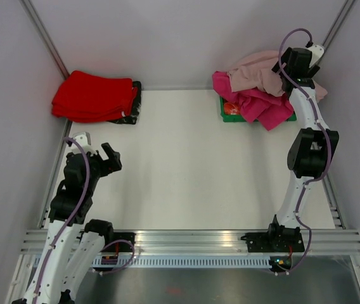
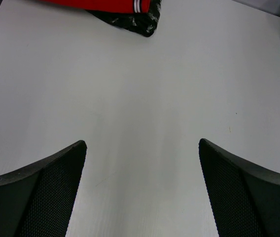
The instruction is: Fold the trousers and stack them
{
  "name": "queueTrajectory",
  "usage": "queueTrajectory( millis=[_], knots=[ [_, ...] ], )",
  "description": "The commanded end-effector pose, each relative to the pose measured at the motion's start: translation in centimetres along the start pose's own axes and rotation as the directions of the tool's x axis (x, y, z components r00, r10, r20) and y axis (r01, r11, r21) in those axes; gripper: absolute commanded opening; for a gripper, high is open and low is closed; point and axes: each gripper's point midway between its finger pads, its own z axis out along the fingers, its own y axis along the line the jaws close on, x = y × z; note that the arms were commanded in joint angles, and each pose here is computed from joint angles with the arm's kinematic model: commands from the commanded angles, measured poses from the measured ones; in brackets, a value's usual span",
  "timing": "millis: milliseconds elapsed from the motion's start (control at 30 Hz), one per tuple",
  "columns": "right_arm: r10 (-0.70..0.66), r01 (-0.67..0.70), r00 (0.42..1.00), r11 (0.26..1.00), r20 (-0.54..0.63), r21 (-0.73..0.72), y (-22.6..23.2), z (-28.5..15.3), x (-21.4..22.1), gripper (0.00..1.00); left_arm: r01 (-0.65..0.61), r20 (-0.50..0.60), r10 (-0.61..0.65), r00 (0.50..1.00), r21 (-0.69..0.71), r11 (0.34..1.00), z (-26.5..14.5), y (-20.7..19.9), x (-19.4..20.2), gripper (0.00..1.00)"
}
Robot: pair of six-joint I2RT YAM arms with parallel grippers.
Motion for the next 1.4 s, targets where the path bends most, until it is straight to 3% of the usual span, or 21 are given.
queueTrajectory(
  millis=[0, 67, 100, 133, 167, 200, 267, 433, 500, 633, 767, 900, 1100, 1267, 1300, 1367],
  knots=[
    [0.009, -0.009, 1.000, 0.999, -0.005, 0.044, -0.5, 0.6, 0.1, 0.98, -0.041, 0.009, 0.041, 0.999, -0.021, 0.999, 0.7, 0.3, -0.3, 1.00],
    [0.010, -0.009, 1.000, 0.999, -0.022, 0.049, -0.6, 1.2, 1.1, 0.97, -0.045, 0.004, 0.045, 0.999, -0.026, 0.999, 0.9, 0.4, -0.1, 1.00],
    [0.010, -0.009, 1.000, 0.999, -0.029, 0.042, -0.5, 1.4, 1.5, 0.92, -0.046, 0.001, 0.046, 0.999, -0.027, 0.999, 1.0, 0.4, -0.1, 1.00],
    [0.008, -0.008, 0.999, 1.000, -0.039, 0.015, 0.0, 1.7, 1.9, 0.80, -0.047, -0.001, 0.047, 0.999, -0.031, 0.998, 1.0, 0.5, 0.0, 1.00],
    [0.007, -0.007, 0.999, 1.000, -0.042, -0.003, 0.4, 1.8, 1.9, 0.67, -0.047, 0.000, 0.047, 0.999, -0.030, 0.998, 1.1, 0.5, -0.1, 1.00],
    [0.009, -0.010, 0.999, 1.000, -0.047, -0.016, 0.6, 1.9, 2.0, 0.34, -0.049, -0.004, 0.049, 0.999, -0.032, 0.998, 1.1, 0.5, 0.0, 1.00],
    [0.012, -0.016, 0.999, 0.996, -0.045, -0.091, 2.2, 1.4, 1.0, 0.02, -0.051, -0.007, 0.051, 0.999, -0.031, 0.998, 1.2, 0.4, 0.1, 1.00],
    [0.045, -0.033, 0.999, 0.939, 0.026, -0.344, 7.5, -2.5, -4.8, 0.00, -0.054, -0.011, 0.053, 0.999, -0.015, 0.998, 1.3, 0.1, 0.1, 1.00],
    [0.091, -0.034, 0.990, 0.893, 0.106, -0.448, 9.6, -6.2, -9.7, 0.00, -0.055, -0.011, 0.055, 0.998, 0.008, 0.998, 1.2, -0.2, 0.1, 1.00],
    [0.138, 0.062, 0.959, 0.748, 0.246, -0.661, 14.9, -17.6, -17.5, 0.00, -0.058, -0.013, 0.059, 0.998, 0.036, 0.998, 1.1, -0.7, 0.2, 1.00],
    [0.100, 0.213, 0.926, 0.657, 0.363, -0.724, 19.0, -28.3, -20.2, 0.00, -0.060, -0.010, 0.060, 0.998, 0.053, 0.997, 1.1, -1.0, 0.0, 1.00],
    [0.108, 0.278, 0.932, 0.398, 0.346, -0.874, 23.8, -40.2, -18.1, 0.00, -0.058, -0.004, 0.058, 0.998, 0.069, 0.996, 0.9, -1.3, -0.1, 1.00],
    [0.179, 0.238, 0.949, 0.137, 0.261, -0.961, 24.5, -52.2, -17.4, 0.00, -0.051, 0.022, 0.049, 0.999, 0.080, 0.995, 0.4, -1.4, -0.6, 1.00],
    [0.036, 0.133, 0.991, -0.009, 0.133, -0.991, 26.1, -54.1, -10.8, 0.00, -0.034, 0.055, 0.034, 0.998, -0.003, 0.999, 0.1, 0.1, -1.3, 1.00],
    [-0.014, 0.122, 0.992, -0.079, 0.124, -0.989, 26.5, -55.6, -8.7, 0.00, -0.029, 0.057, 0.030, 0.998, -0.014, 0.999, 0.0, 0.2, -1.3, 1.00],
    [-0.131, 0.101, 0.985, -0.089, 0.112, -0.991, 27.4, -55.0, -3.7, 0.00, -0.021, 0.065, 0.024, 0.998, -0.040, 0.999, -0.1, 0.7, -1.6, 1.00]
  ],
)
